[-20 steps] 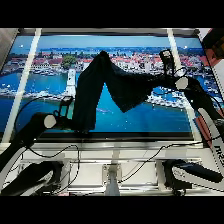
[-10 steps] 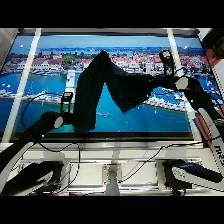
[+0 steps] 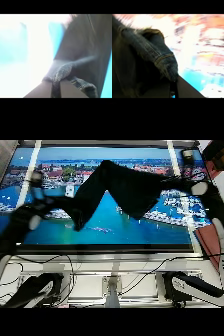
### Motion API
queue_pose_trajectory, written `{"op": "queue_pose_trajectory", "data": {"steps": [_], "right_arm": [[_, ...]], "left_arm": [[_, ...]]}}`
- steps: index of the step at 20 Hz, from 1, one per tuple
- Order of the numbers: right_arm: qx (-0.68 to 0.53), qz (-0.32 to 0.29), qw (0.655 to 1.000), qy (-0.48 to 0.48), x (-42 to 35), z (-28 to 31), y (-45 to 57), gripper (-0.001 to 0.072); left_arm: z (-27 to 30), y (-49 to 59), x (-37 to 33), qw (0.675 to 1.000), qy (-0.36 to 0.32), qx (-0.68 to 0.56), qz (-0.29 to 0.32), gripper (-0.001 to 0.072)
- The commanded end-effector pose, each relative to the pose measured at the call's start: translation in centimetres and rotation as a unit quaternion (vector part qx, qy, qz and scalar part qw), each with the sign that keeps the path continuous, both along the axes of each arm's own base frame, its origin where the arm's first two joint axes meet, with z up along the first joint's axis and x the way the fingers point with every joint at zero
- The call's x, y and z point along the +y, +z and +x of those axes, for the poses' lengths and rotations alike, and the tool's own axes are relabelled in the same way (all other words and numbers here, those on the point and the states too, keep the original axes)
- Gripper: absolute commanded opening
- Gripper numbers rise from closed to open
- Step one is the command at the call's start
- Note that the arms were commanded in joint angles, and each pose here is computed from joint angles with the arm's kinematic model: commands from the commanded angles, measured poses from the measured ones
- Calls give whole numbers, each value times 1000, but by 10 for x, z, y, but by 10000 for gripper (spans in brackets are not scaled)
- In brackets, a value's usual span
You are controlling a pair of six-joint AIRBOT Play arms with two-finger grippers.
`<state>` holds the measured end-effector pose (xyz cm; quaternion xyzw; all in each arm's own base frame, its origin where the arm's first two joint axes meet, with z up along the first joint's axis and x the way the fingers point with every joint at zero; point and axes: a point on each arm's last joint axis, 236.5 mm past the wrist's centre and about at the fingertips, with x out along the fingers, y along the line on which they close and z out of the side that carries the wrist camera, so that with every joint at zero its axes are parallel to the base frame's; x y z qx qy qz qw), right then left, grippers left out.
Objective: Fold the clothes and pants, and hang the long-sleeved shirts on hangers.
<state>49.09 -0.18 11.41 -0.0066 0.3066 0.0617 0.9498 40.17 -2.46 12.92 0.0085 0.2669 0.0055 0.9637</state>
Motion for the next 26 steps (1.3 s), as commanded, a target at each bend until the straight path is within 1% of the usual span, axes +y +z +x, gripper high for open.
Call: {"op": "queue_pose_trajectory", "data": {"steps": [1, 3, 5, 8, 11, 15, 18, 20, 23, 26], "right_arm": [[-11, 37, 995, -93, -71, -11, 33, 44], [12, 39, 993, -109, -92, -27, 34, 44], [46, 39, 993, -105, -97, -44, 32, 44], [45, 22, 995, -90, -97, -47, 38, 44], [19, 17, 994, -102, -105, -34, 41, 44], [39, 23, 993, -110, -114, -17, 8, 44], [-11, 27, 988, -150, -137, 13, 3, 45], [-50, 70, 976, -201, -153, 33, 2, 45], [-89, 165, 944, -273, -171, 58, -18, 45], [-86, 191, 931, -298, -179, 71, -51, 45]], "left_arm": [[-9, 110, 79, 984, 85, -155, 19, 26], [-26, 138, 114, 972, 128, -197, 28, 27], [-41, 150, 137, 963, 160, -212, 36, 27], [-46, 151, 155, 959, 183, -214, 42, 27], [-27, 141, 155, 961, 173, -213, 37, 27], [17, 97, 155, 971, 154, -182, 30, 27], [57, 90, 149, 966, 119, -229, 27, 27], [80, 72, 146, 965, 102, -241, 22, 27], [108, 27, 146, 969, 89, -231, 7, 27], [125, 15, 152, 951, 113, -282, -61, 27]]}}
